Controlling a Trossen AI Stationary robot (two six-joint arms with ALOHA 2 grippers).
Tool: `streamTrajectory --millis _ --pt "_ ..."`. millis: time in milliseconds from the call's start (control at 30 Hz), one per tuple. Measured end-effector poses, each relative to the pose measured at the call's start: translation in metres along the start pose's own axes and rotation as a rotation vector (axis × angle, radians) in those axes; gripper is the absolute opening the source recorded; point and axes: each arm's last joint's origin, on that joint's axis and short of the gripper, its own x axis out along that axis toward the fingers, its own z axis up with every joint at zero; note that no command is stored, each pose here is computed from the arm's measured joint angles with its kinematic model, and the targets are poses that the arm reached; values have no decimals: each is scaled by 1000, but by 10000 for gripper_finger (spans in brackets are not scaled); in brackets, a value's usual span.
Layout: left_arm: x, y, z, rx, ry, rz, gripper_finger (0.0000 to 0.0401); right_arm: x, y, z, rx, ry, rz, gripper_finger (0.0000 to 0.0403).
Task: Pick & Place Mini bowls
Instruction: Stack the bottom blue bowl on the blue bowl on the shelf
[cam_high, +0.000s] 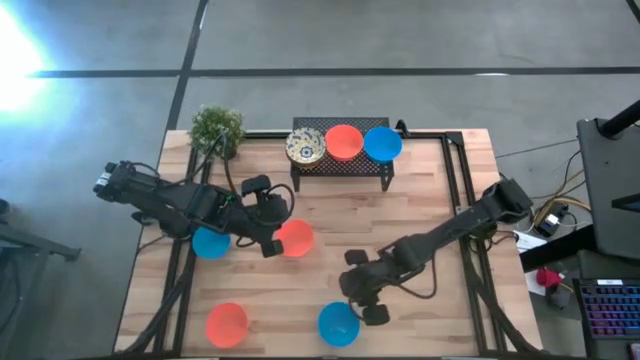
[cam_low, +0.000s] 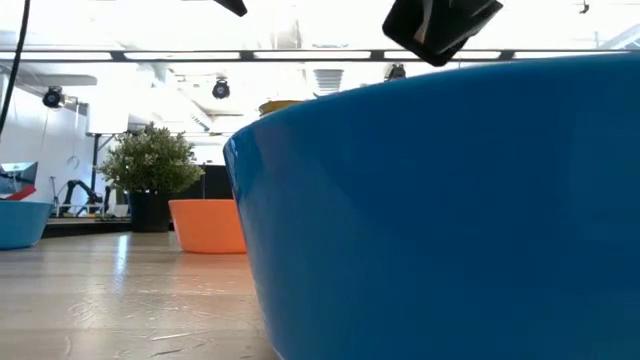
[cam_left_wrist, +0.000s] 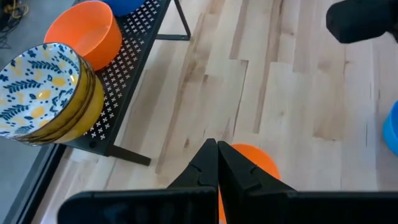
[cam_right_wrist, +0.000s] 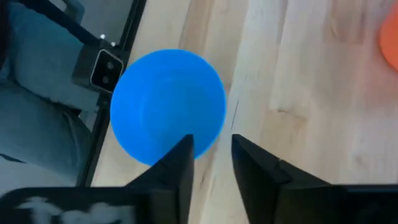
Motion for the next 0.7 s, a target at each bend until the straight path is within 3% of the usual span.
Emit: streamTrajectory --millis 233,433,700 --pt "-1 -1 -1 45 1 -3 0 27 -1 5 195 78 71 153" --pt "-1 -1 -1 53 1 -3 0 47 -1 7 212 121 96 162" --pt "-1 -3 -1 55 13 -39 0 58 -12 0 266 203 42 155"
